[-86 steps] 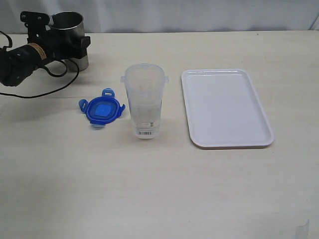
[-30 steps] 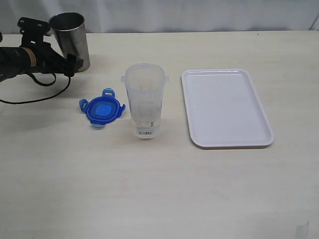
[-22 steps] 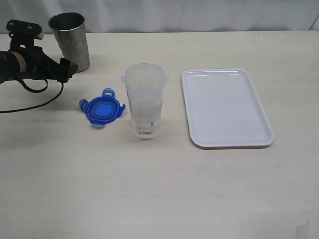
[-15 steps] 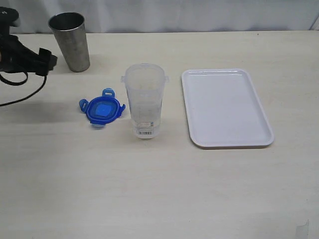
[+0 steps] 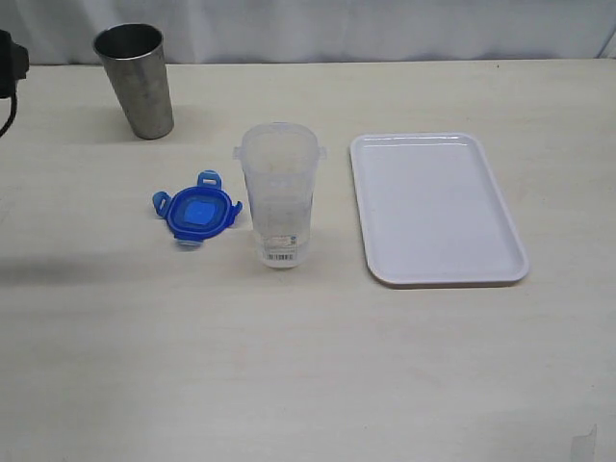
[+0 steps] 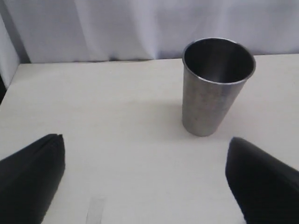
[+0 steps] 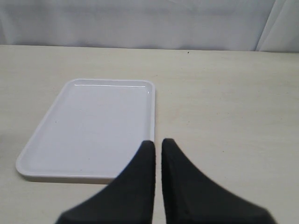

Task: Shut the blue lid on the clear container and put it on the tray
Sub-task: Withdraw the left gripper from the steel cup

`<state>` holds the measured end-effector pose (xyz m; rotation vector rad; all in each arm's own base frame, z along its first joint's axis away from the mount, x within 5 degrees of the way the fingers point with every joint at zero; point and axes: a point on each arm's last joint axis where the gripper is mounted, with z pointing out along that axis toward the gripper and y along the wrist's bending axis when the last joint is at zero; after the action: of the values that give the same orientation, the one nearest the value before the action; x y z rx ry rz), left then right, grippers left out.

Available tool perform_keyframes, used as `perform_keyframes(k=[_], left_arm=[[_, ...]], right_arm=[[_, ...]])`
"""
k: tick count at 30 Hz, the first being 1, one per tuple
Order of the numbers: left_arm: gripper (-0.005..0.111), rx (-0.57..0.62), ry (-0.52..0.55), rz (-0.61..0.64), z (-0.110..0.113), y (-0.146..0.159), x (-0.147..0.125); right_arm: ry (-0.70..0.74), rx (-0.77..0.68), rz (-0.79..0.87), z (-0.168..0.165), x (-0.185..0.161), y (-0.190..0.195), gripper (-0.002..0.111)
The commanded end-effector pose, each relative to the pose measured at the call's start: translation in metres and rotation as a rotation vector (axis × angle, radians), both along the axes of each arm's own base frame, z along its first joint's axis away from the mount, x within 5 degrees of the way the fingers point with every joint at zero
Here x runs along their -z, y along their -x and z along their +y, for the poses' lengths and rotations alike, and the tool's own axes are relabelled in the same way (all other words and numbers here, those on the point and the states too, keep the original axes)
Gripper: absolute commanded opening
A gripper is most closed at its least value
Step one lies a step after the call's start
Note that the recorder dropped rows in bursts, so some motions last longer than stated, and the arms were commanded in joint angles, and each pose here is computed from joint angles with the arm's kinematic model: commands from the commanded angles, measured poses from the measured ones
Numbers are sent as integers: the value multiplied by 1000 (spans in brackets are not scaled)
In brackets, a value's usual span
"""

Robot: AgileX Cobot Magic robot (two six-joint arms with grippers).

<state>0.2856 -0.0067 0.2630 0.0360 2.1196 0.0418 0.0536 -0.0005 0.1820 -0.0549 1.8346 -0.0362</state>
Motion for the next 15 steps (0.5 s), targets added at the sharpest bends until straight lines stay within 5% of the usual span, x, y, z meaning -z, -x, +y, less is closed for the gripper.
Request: perform_keyframes(k=[1, 15], left_arm=[[86, -23, -13, 83, -8, 10, 4], [86, 94, 37, 322, -77, 28, 31]], right_arm=[[-2, 4, -7, 0, 0, 0, 5], [-2, 4, -7, 0, 0, 0, 5]])
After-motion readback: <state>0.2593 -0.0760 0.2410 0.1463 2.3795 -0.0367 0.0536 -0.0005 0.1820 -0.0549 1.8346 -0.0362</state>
